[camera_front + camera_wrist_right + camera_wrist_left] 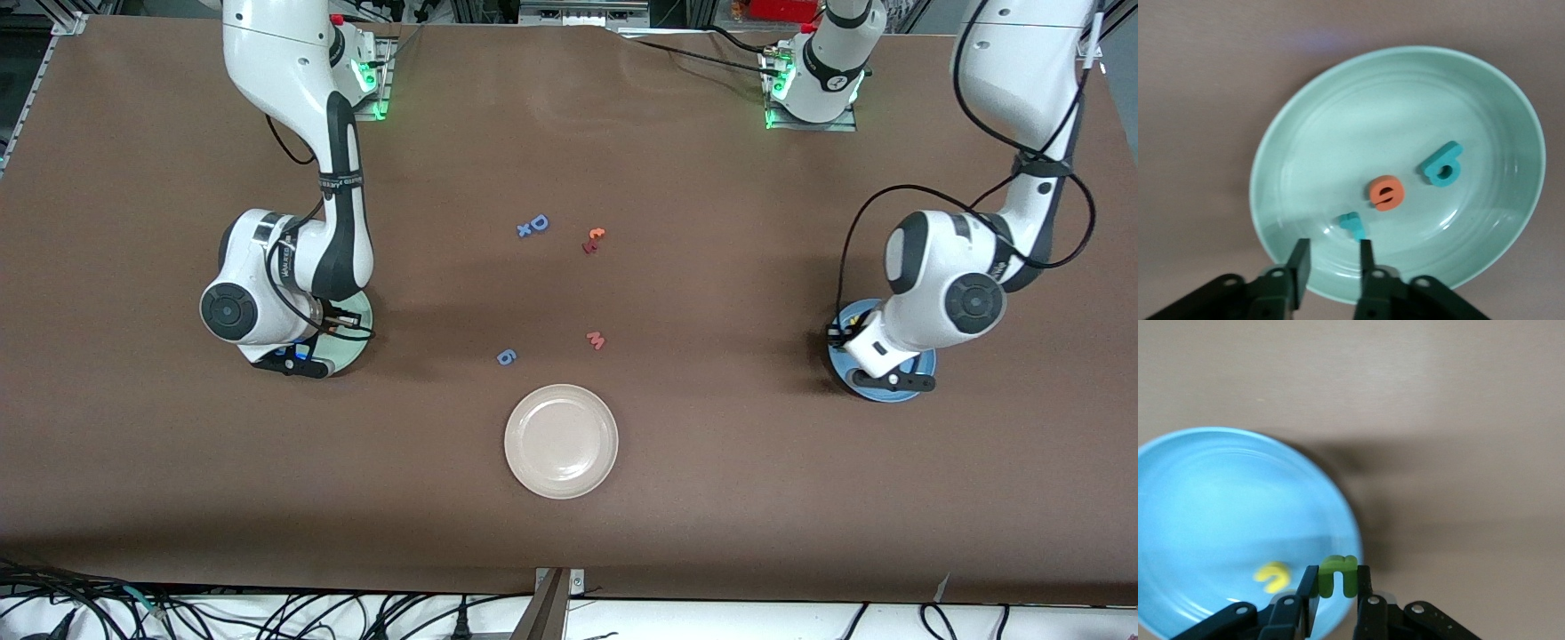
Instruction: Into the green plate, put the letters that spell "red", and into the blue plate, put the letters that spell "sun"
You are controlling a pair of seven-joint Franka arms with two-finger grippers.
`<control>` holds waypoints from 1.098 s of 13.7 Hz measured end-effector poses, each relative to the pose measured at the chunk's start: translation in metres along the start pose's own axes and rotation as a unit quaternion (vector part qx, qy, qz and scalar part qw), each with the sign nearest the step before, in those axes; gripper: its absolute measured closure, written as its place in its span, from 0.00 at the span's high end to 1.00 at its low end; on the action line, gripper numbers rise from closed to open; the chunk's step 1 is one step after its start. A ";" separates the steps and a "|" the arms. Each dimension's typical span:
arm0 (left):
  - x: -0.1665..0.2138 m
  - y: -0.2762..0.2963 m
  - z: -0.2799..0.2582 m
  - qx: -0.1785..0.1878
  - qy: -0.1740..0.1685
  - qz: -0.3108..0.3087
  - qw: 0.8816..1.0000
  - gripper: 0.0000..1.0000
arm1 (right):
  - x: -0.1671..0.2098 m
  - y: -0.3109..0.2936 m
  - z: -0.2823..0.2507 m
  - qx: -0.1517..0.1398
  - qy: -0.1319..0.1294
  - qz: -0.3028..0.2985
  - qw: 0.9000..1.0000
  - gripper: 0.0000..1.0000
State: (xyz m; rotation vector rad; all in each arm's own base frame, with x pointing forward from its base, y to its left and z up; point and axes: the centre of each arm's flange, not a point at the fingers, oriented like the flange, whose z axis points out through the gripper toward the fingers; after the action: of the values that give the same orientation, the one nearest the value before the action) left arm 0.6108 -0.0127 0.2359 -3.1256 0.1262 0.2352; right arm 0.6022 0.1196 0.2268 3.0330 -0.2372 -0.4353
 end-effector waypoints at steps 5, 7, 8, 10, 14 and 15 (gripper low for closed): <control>0.002 -0.053 -0.010 -0.004 0.013 0.034 0.999 0.37 | 0.002 0.024 -0.106 0.017 -0.005 0.010 1.000 0.94; 0.003 -0.055 -0.013 -0.004 0.016 0.036 0.999 0.55 | 0.000 0.037 -0.159 0.022 0.016 0.015 1.000 1.00; 0.005 -0.054 -0.015 -0.004 0.018 0.036 0.999 0.66 | -0.003 0.045 -0.184 0.022 0.029 0.019 0.999 1.00; 0.008 -0.054 -0.021 -0.003 0.025 0.038 0.999 0.87 | -0.010 0.056 -0.237 0.020 0.063 0.023 0.998 1.00; 0.019 -0.054 -0.044 -0.001 0.037 0.038 0.999 1.00 | -0.024 0.062 -0.302 0.021 0.118 0.020 0.993 1.00; 0.023 -0.053 -0.054 -0.001 0.036 0.040 0.999 1.00 | -0.026 0.064 -0.312 0.030 0.128 0.020 0.991 1.00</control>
State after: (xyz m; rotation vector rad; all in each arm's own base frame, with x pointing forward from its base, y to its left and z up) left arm 0.6457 0.0380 0.2862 -3.1361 0.2508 0.1233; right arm 0.6571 0.0753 0.5384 3.0937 -0.2986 -0.0347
